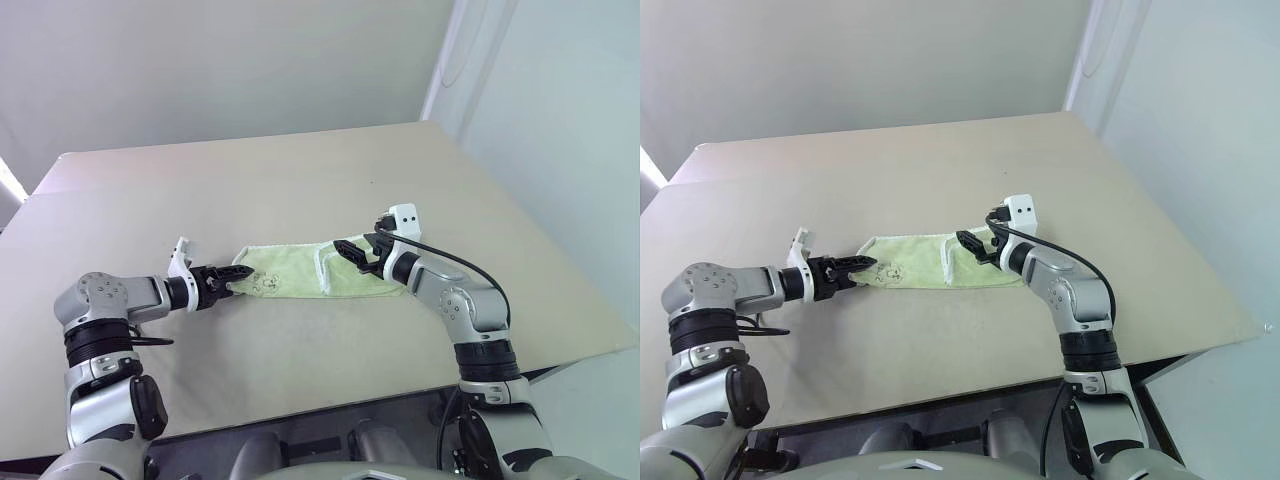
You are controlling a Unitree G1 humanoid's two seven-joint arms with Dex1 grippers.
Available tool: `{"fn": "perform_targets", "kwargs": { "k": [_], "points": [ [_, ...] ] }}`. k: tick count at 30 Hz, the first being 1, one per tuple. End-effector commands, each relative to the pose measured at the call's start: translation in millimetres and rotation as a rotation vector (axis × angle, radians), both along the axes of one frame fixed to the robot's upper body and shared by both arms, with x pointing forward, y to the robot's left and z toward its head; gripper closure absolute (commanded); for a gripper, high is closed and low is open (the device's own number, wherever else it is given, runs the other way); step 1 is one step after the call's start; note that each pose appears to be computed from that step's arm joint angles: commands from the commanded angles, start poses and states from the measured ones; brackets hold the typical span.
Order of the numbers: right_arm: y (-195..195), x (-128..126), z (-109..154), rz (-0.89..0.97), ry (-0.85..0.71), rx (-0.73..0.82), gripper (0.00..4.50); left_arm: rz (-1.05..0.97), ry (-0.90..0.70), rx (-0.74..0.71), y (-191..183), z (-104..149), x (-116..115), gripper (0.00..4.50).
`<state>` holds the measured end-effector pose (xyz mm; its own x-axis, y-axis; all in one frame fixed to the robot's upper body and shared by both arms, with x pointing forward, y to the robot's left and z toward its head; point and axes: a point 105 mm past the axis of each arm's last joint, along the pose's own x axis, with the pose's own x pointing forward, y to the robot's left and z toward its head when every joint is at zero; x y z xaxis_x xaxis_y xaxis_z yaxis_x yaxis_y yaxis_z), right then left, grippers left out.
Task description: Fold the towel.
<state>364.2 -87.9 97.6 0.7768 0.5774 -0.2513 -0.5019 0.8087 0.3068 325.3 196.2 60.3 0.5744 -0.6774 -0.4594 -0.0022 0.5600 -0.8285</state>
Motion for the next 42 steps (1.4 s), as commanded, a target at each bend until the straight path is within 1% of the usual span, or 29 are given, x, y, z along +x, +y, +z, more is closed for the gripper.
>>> {"fn": "perform_targets", "kwargs": {
  "k": [1,6,7,12,17,21,25,28,31,33,36,42],
  "points": [
    [0,2,13,-0.002,-0.051,0.005,0.00,-0.029,-0.003,-0.023,-10,4,2,2.46],
    [0,3,13,0.001,-0.054,0.001,0.00,-0.029,-0.027,-0.027,-9,14,4,4.28],
    [0,3,13,0.002,-0.055,0.000,0.00,-0.027,-0.032,-0.024,-8,16,4,4.46],
    [1,-2,14,0.048,-0.069,-0.014,0.00,-0.013,-0.039,0.006,4,25,1,4.46],
    [4,-18,21,0.155,-0.090,0.009,0.00,0.001,-0.053,0.064,20,30,-5,4.46],
    [-2,-31,32,0.216,-0.107,0.057,0.00,0.011,-0.072,0.126,40,37,-15,4.46],
    [-13,-41,32,0.256,-0.117,0.035,0.00,0.006,-0.100,0.170,55,47,-23,4.46],
    [-19,-42,29,0.265,-0.116,0.010,0.00,-0.034,-0.133,0.246,56,51,-24,4.46],
    [-23,-33,24,0.214,-0.123,-0.028,0.00,-0.134,-0.264,0.294,32,65,-7,4.46],
    [-23,-31,25,0.198,-0.133,-0.027,0.00,-0.221,-0.334,0.291,15,74,-4,4.46],
    [-25,-31,24,0.181,-0.136,-0.031,0.00,-0.333,-0.388,0.307,-4,76,2,4.46],
    [-32,-32,25,0.147,-0.147,-0.039,0.00,-0.478,-0.449,0.293,-33,81,19,4.46]
  ]
}}
